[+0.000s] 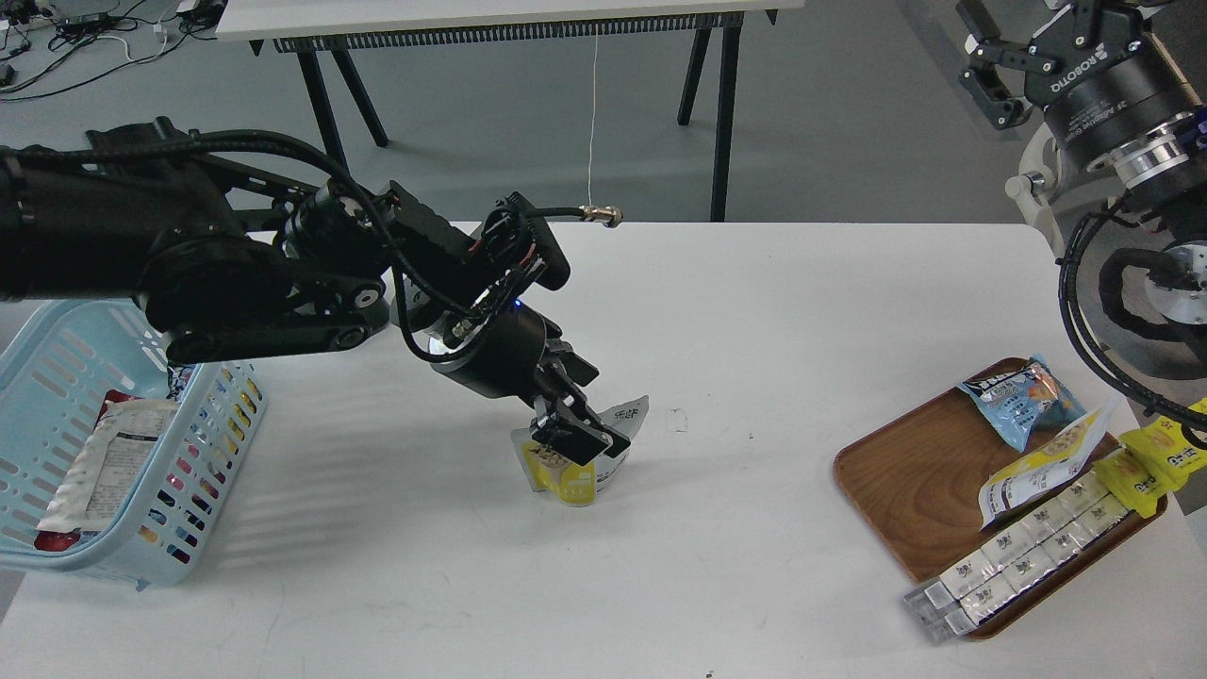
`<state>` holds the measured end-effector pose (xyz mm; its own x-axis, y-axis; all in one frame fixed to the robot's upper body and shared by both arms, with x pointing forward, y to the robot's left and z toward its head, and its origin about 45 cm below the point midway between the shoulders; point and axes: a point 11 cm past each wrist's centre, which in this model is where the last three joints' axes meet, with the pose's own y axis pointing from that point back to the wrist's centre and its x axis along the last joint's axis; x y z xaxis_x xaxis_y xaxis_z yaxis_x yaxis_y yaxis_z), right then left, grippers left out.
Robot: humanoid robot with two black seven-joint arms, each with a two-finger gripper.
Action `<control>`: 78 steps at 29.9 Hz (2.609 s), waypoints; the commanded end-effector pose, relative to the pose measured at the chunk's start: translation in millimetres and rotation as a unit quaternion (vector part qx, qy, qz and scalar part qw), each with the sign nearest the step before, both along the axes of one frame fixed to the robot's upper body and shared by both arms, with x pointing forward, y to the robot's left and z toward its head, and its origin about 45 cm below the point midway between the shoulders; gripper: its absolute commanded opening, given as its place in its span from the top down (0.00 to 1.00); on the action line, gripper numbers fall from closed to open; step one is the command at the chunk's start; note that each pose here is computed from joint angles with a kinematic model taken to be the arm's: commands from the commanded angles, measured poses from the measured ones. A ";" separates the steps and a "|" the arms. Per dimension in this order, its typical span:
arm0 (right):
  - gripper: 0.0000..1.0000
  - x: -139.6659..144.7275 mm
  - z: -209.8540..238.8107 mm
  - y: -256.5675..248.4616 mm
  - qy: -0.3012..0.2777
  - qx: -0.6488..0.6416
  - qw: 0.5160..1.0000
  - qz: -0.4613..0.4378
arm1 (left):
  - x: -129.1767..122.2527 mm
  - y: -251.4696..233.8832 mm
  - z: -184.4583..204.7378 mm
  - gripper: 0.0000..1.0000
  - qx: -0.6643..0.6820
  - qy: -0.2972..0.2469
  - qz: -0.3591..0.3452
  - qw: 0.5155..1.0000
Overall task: Scan snack and place in basket
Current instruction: 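Reach the left gripper to the yellow packet and grasp it, then lift the packet and hold it in front of the barcode scanner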
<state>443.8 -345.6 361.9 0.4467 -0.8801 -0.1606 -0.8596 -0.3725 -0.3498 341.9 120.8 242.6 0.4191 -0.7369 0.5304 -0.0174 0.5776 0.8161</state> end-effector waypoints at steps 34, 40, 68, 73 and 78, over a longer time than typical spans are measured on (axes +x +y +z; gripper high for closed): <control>0.03 -3.7 -0.5 -9.6 0.004 0.001 1.000 -0.003 | 15.8 48.0 16.9 1.00 0.038 -0.052 0.009 0.998; 0.03 -5.8 -0.5 -7.1 0.003 0.006 1.000 0.002 | 31.0 62.2 55.4 1.00 0.036 -0.100 0.022 0.994; 0.03 -8.6 2.5 -2.3 -0.002 0.012 1.000 0.011 | 74.0 169.9 92.4 1.00 0.128 -0.216 0.089 0.964; 0.03 -8.6 2.5 -2.3 -0.002 0.012 1.000 0.011 | 76.9 174.6 94.6 1.00 0.131 -0.220 0.096 0.962; 0.03 -8.6 2.5 -2.3 -0.002 0.012 1.000 0.011 | 75.5 183.8 98.5 1.00 0.129 -0.220 0.110 0.961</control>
<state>435.2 -348.0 364.5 0.4669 -0.8660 -0.1790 -0.8496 -0.3832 -0.3623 418.5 299.7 339.0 0.3460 -0.7944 0.4992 -0.4865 0.3030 0.8195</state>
